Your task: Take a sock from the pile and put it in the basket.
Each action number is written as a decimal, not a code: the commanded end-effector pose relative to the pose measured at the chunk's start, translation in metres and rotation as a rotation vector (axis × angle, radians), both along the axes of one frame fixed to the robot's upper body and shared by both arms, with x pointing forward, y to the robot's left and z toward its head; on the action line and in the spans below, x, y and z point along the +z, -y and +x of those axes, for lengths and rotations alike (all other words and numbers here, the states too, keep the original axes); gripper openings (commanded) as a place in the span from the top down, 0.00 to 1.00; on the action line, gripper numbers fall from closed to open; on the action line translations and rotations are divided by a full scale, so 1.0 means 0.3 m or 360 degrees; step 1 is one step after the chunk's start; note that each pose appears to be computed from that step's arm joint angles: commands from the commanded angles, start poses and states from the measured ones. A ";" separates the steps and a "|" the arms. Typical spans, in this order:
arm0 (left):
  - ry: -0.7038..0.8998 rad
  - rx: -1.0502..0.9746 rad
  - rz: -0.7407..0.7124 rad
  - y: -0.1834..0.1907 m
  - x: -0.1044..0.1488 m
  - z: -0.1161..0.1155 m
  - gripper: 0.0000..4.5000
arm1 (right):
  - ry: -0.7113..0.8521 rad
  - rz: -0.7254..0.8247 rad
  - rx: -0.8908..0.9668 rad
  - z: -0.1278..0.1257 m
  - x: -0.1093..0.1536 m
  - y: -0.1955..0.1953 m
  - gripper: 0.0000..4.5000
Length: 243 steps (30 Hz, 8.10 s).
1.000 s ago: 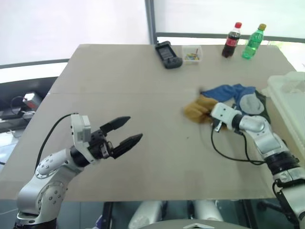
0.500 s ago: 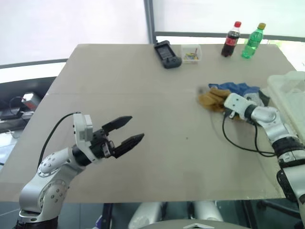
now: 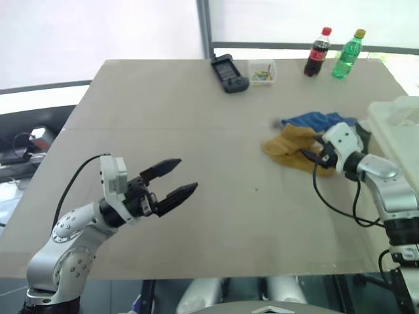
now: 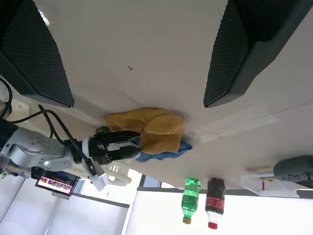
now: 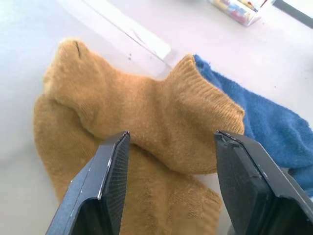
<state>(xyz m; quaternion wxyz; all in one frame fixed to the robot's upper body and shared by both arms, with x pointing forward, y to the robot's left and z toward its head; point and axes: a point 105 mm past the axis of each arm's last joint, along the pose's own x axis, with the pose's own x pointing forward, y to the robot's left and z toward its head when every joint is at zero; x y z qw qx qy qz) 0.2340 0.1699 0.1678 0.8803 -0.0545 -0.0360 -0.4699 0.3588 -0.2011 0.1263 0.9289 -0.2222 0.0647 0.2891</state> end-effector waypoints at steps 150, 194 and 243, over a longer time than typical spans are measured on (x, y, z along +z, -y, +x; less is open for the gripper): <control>0.0062 -0.0731 0.1052 -0.008 -0.299 -0.003 0.98 | -0.0351 -0.0075 0.0674 -0.327 -0.134 -0.366 1.00; 0.0046 -0.1431 0.0869 0.378 -0.298 -0.026 0.87 | -0.0309 -0.0043 0.0443 -0.370 -0.131 -0.267 0.88; -0.0590 -0.0265 0.0635 0.136 -0.314 -0.069 0.40 | -0.0449 0.0082 0.0451 -0.406 -0.139 -0.249 0.47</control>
